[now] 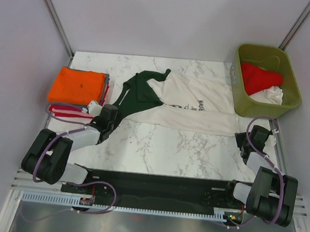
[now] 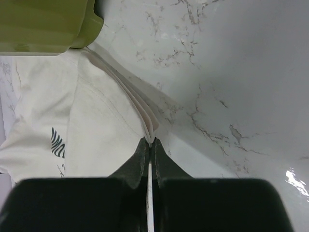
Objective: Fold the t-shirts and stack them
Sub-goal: Fold the tshirt
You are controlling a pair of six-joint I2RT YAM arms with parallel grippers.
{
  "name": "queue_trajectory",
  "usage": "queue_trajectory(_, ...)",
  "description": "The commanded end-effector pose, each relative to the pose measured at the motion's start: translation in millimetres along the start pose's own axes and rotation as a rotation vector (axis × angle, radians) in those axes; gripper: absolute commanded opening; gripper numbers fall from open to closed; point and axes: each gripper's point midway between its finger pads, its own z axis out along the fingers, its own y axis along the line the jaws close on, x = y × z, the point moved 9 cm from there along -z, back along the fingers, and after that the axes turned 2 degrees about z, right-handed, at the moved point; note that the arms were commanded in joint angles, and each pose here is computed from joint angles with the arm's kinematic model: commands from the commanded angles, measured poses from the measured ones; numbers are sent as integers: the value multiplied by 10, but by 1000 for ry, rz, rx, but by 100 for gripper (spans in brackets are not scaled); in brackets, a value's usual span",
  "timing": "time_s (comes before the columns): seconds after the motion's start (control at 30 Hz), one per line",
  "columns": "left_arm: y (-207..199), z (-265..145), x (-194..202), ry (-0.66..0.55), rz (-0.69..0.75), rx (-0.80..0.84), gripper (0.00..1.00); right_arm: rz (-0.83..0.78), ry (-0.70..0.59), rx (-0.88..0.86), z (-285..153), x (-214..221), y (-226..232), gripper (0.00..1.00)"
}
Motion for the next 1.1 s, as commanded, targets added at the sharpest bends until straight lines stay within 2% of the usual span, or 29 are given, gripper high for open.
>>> queue_trajectory(0.0, -169, 90, -143, -128, -99, 16, 57, -3, -17, -41, -17, -21, 24, 0)
queue_trajectory(0.13, -167, 174, -158, -158, -115, -18, 55, -2, -15, -53, -18, -19, 34, 0)
queue_trajectory(0.27, -177, 301, -94, -136, -143, -47, 53, 0, -15, -54, -13, -16, 30, 0)
queue_trajectory(0.37, -196, 355, -96, -147, -166, -58, 45, -4, -16, -54, -14, -12, 26, 0)
queue_trajectory(0.4, -173, 373, -88, -145, -170, -69, 34, -3, -18, -56, -20, -18, 30, 0)
queue_trajectory(0.47, -146, 379, -77, -142, -177, -79, 22, -7, -17, -60, -31, -17, 36, 0)
queue_trajectory(0.5, -157, 359, -91, -144, -181, -72, 12, -9, -22, -64, -41, -28, 46, 0)
queue_trajectory(0.57, -126, 311, -109, -149, -167, -86, 2, -18, -22, -64, -51, -38, 60, 0)
queue_trajectory(0.63, -149, 229, -186, -176, -186, -98, 2, -27, -20, -58, -70, -43, 61, 0)
queue_trajectory(0.77, -142, 28, -317, -206, -127, -131, 2, -52, 6, -90, -140, -77, 175, 0)
queue_trajectory(0.87, -251, -150, -464, -230, -109, -93, 2, -59, 26, -145, -223, -103, 294, 0)
queue_trajectory(1.07, -557, -624, -853, -287, -57, -32, 2, -89, 24, -282, -553, -385, 886, 0)
